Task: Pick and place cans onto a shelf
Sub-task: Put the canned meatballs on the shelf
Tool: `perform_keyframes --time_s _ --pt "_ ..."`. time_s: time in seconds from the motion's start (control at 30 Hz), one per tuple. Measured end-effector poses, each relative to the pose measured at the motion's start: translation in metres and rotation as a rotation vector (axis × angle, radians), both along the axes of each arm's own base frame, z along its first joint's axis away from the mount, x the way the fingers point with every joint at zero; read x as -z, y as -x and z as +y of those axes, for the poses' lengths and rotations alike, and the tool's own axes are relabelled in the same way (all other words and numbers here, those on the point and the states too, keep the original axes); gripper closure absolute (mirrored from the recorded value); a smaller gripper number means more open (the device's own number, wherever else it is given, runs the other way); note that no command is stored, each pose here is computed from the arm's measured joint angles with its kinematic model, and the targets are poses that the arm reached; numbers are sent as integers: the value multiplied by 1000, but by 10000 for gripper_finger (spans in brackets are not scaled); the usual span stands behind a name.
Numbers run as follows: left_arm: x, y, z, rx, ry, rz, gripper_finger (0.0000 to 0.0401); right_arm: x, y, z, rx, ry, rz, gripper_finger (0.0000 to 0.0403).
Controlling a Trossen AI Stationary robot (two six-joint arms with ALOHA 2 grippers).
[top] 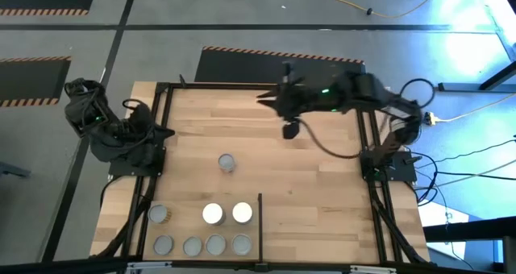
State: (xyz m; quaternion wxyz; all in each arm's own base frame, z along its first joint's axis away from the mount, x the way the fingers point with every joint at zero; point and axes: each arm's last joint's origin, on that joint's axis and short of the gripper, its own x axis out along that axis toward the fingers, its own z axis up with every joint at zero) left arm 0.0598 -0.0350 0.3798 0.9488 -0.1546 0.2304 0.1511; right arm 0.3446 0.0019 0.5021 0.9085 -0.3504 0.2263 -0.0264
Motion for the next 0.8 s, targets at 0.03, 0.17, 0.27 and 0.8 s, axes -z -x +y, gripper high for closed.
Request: perform_keyframes --time_s 0.03,0.17,0.27,0.8 --pt "0 -1 0 -8 -18 -4 398 -6 7 0 -1 -1 -17 353" --pt "-4 -9 -1 -95 -59 -65 381 -24 32 -1 -3 -3 -72 353" --pt "-5 -11 2 -136 -84 -67 365 -31 47 -1 -3 -3 -81 353" --pt "-3 -64 1 -271 71 4 334 -37 75 -3 25 4 -45 353"
